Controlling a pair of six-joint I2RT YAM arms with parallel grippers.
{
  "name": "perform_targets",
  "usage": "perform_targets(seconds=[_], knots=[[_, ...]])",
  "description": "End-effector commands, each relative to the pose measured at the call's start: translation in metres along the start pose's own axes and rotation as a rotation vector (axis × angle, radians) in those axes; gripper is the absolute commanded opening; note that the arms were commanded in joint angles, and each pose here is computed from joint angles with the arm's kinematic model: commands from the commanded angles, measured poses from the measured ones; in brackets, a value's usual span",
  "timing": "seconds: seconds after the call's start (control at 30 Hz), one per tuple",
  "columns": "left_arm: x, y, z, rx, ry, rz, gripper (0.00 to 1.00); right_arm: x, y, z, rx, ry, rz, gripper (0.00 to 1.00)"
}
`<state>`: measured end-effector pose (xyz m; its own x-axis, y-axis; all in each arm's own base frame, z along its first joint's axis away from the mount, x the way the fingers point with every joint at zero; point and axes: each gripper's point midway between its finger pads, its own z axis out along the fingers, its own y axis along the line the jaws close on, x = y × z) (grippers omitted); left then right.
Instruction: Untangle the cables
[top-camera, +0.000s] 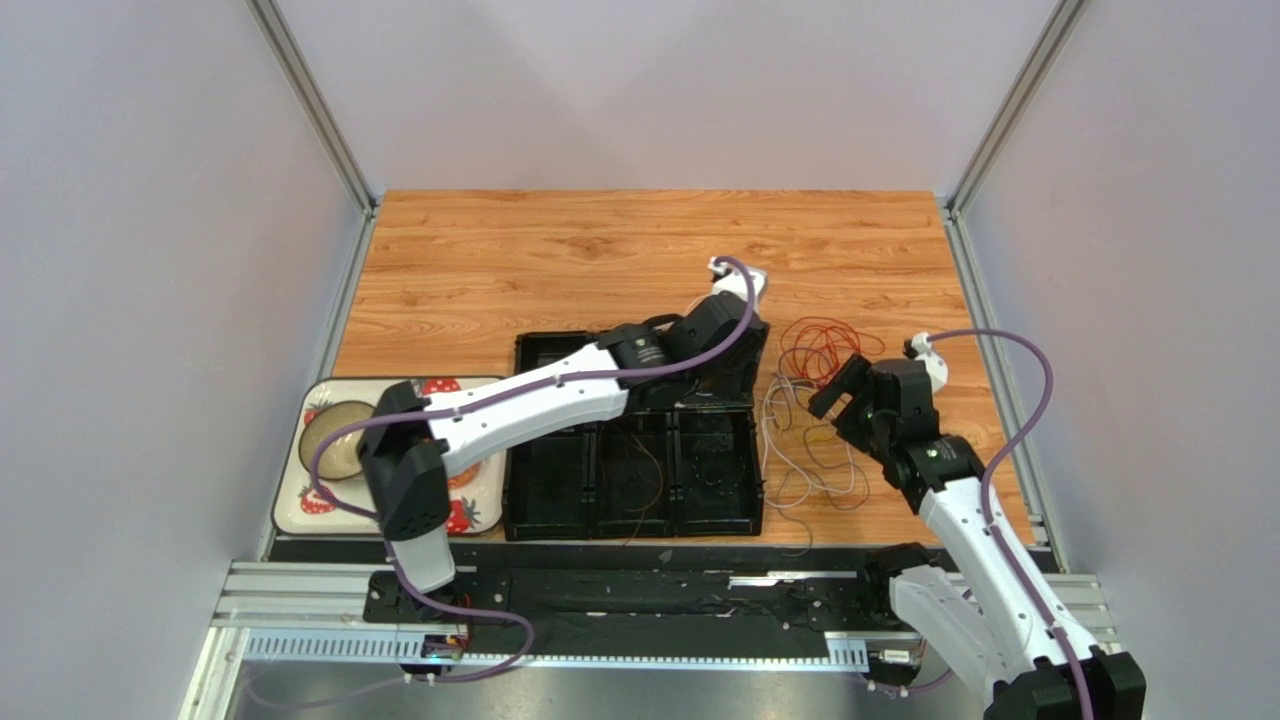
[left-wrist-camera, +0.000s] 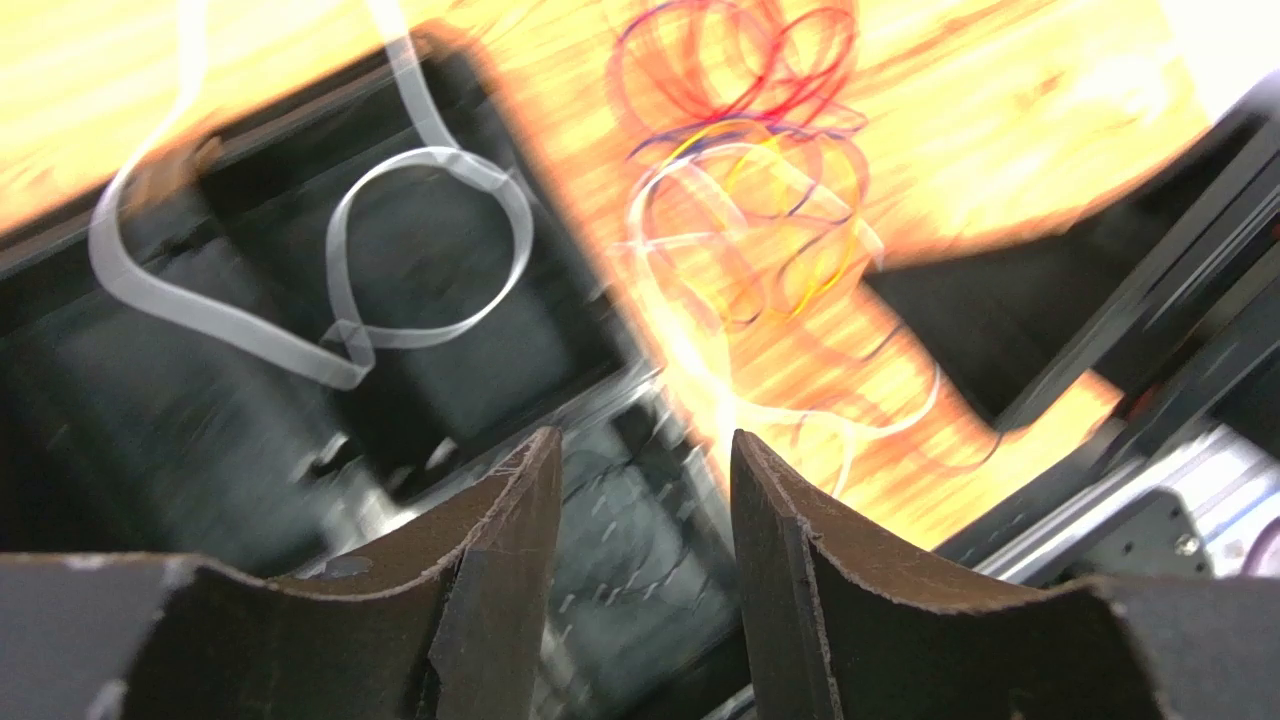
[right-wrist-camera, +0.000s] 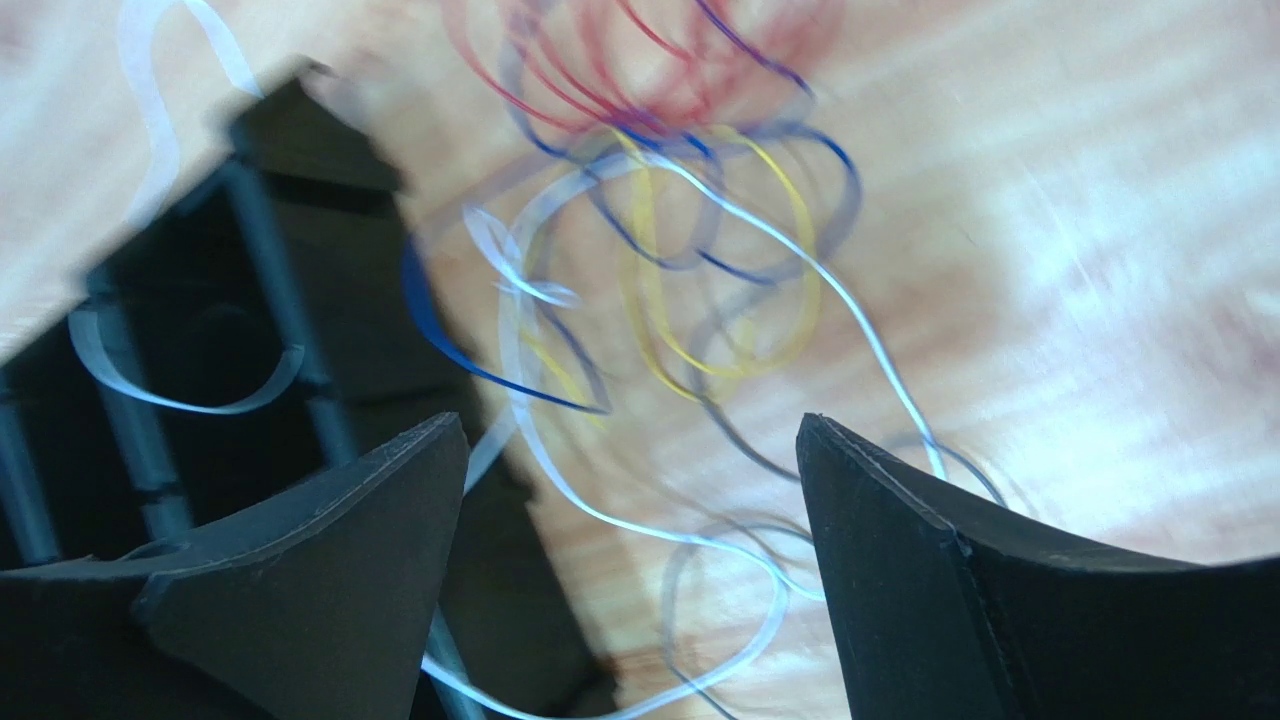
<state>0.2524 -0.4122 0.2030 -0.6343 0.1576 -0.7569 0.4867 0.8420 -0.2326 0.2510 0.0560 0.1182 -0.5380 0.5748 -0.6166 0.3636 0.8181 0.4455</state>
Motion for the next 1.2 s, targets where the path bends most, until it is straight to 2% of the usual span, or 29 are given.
perform_targets(seconds=[0.0,0.13,0.43,0.9,1.0,1.17], knots=[[-0.025,-0.035,0.018,0.097,-0.036,0.016,0.54,0.007,-0.019,-0.007,0.061,-0.028,0.065,0.85],[-0.019,-0.043,0.049,0.095,-0.002,0.018,0.55,0.007,-0.038,-0.016,0.129,-0.064,0.097,0.84],[-0.008,-0.049,0.099,0.099,0.057,0.009,0.54,0.009,-0.041,-0.023,0.110,-0.082,0.116,0.84],[0.021,-0.038,0.134,0.047,0.136,-0.015,0.46,0.008,-0.034,-0.017,0.098,-0.066,0.096,0.84],[0.025,-0.041,0.137,0.064,0.143,-0.007,0.41,0.008,-0.034,-0.015,0.097,-0.064,0.095,0.84],[0.026,-0.043,0.139,0.074,0.148,-0.011,0.22,0.011,-0.034,-0.012,0.097,-0.054,0.091,0.84]])
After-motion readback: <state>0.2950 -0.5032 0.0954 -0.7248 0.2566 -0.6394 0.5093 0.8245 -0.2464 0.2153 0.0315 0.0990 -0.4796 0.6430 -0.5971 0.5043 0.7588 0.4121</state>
